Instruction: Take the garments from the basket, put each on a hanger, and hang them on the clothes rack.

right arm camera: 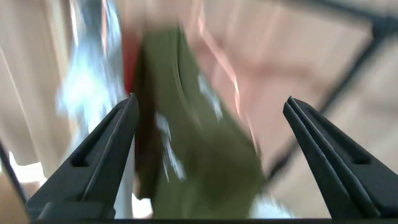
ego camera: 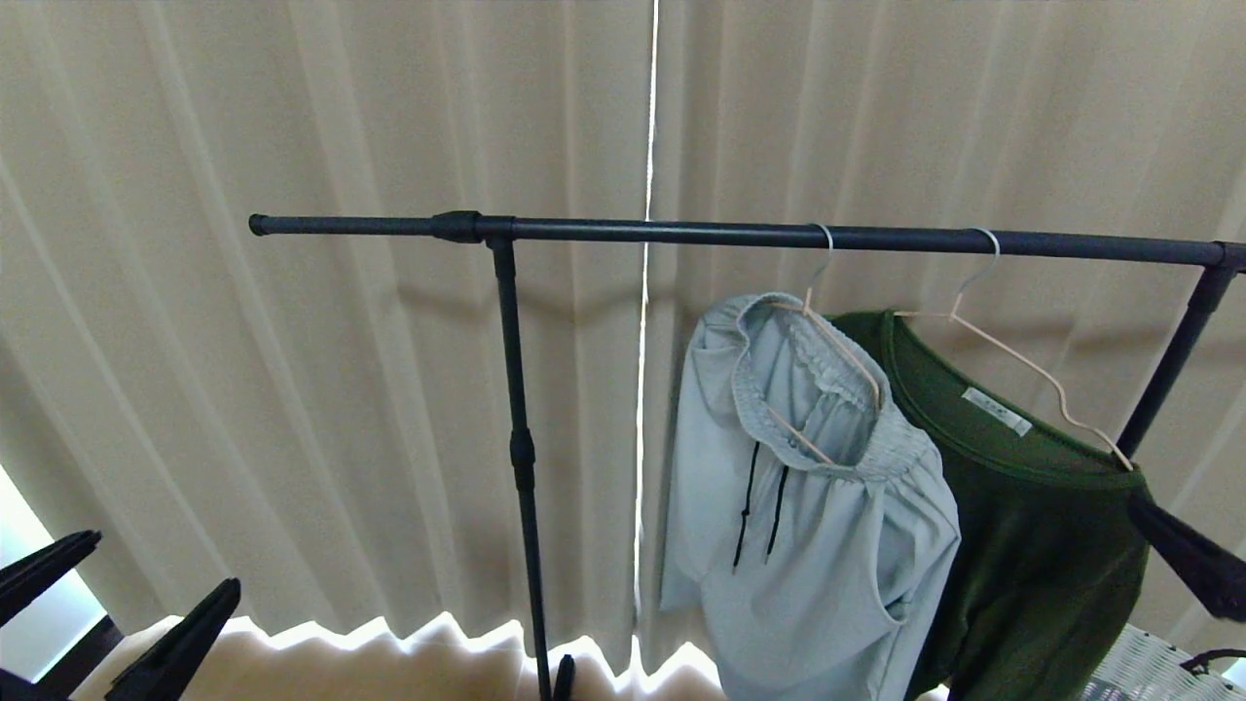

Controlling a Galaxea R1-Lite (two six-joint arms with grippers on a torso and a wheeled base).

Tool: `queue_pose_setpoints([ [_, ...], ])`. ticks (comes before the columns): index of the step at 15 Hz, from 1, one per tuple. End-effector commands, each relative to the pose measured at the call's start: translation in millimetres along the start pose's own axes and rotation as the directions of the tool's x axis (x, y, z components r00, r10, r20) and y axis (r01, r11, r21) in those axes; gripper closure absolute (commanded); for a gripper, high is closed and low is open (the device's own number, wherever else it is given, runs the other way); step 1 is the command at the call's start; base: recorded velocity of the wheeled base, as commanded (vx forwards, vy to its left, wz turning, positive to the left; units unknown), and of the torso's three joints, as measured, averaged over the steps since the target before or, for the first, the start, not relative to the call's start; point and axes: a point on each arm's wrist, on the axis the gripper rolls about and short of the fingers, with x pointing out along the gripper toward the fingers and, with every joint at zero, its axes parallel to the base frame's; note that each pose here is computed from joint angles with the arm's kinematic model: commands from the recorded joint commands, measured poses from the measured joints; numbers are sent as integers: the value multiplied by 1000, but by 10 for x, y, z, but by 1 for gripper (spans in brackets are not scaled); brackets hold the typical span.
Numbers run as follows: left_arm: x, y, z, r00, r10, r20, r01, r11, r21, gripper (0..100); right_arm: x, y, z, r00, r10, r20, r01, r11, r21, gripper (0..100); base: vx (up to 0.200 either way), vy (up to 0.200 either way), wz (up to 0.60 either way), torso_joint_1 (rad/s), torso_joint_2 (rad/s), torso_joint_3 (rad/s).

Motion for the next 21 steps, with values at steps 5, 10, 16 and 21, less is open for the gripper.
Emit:
queue_pose_setpoints([
  [5,-740,-157,-466,989,130,-64,-132,991,-23,0,-900,-3,-697,959,-238,-151,247,968,48,0,0,0,0,0,0,0],
  [10,-830,-207,-610,990,129,-49,-133,988,-81,0,-1034,59,-986,990,-138,36,135,987,85,0,0,0,0,0,0,0],
  [16,-841,-231,-618,1000,-24,-3,23,994,-108,0,-901,106,-1212,986,-77,150,60,992,114,0,0,0,0,0,0,0],
  [21,-879,-242,-629,996,-74,55,79,993,-89,0,-897,112,-1221,987,-63,148,34,982,186,0,0,0,0,0,0,0],
])
